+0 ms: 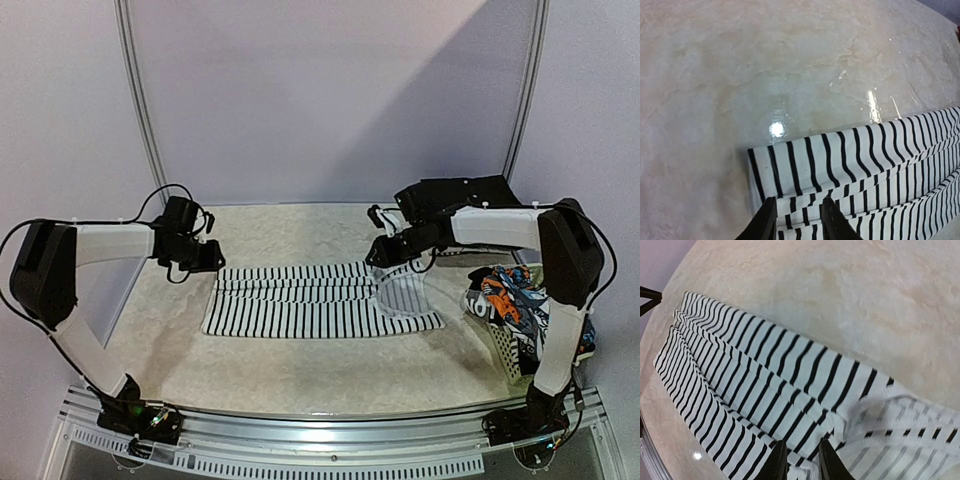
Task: Fold and stack the mixed laundry pile
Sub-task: Fold the 1/3-folded tank top at the center of the board, then smooth out the rectangle-folded tank top at the center of the board.
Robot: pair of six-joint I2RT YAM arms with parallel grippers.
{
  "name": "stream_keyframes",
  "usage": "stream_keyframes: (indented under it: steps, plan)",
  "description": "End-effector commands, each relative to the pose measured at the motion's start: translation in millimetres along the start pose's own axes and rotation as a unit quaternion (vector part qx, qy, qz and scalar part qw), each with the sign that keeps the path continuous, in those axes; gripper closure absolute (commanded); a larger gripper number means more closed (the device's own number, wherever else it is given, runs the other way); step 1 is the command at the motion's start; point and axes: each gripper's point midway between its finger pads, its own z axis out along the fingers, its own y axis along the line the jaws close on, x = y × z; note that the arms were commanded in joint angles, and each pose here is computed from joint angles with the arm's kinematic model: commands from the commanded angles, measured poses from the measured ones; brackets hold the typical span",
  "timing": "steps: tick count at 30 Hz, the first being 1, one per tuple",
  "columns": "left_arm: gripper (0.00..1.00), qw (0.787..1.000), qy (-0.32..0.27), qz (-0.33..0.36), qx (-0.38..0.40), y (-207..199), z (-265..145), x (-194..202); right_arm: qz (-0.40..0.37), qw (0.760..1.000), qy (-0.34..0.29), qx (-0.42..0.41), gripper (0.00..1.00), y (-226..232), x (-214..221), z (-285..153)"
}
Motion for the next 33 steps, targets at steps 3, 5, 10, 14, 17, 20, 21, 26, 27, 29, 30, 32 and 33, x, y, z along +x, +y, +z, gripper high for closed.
stream_keyframes:
  steps: [3, 5, 10, 14, 17, 20, 21, 26, 27, 29, 30, 32, 33]
  plan:
    - [0.71, 0.999, 0.029, 0.044, 0.006, -42.7, 36.7, -10.6, 0.018, 0.999, -0.023, -0.014, 0.81, -1.1, -25.6, 35.5]
    - [0.72, 0.998, 0.039, 0.050, 0.006, -50.6, 48.4, -11.1, 0.024, 1.000, -0.012, -0.009, 0.82, -5.3, -22.4, 45.8]
    - [0.73, 0.996, 0.066, 0.061, 0.007, -61.4, 71.3, -1.1, 0.037, 0.999, 0.026, 0.005, 0.83, -20.0, 2.6, 69.9]
    - [0.75, 0.994, 0.084, 0.069, 0.009, -66.6, 78.1, 14.6, 0.039, 0.998, 0.045, 0.019, 0.84, -26.9, 18.7, 72.0]
    - [0.75, 0.993, 0.087, 0.073, 0.008, -68.2, 76.4, 23.4, 0.040, 0.997, 0.051, 0.029, 0.84, -30.1, 28.0, 65.6]
    - [0.76, 0.993, 0.091, 0.076, 0.008, -69.4, 74.7, 31.9, 0.039, 0.998, 0.049, 0.030, 0.84, -29.2, 31.9, 56.7]
    - [0.76, 0.993, 0.091, 0.077, 0.008, -69.5, 73.8, 34.0, 0.040, 0.997, 0.052, 0.031, 0.84, -29.0, 33.9, 54.9]
    - [0.76, 0.992, 0.093, 0.080, 0.004, -67.4, 68.5, 43.8, 0.039, 0.997, 0.063, 0.028, 0.84, -23.7, 47.2, 50.2]
    - [0.76, 0.992, 0.093, 0.081, 0.002, -66.1, 67.4, 45.6, 0.037, 0.997, 0.063, 0.029, 0.84, -22.2, 48.2, 48.0]
    - [0.76, 0.992, 0.093, 0.081, 0.000, -65.0, 64.4, 48.2, 0.034, 0.997, 0.066, 0.031, 0.83, -18.3, 52.7, 45.0]
    - [0.76, 0.992, 0.093, 0.082, -0.001, -64.8, 62.9, 49.7, 0.032, 0.997, 0.065, 0.031, 0.83, -15.4, 53.3, 42.1]
    - [0.76, 0.992, 0.091, 0.083, -0.001, -65.1, 59.3, 51.7, 0.027, 0.997, 0.067, 0.035, 0.83, -10.7, 58.1, 38.8]
    - [0.76, 0.992, 0.090, 0.084, 0.000, -65.6, 57.6, 52.4, 0.025, 0.997, 0.070, 0.037, 0.83, -8.4, 61.8, 38.1]
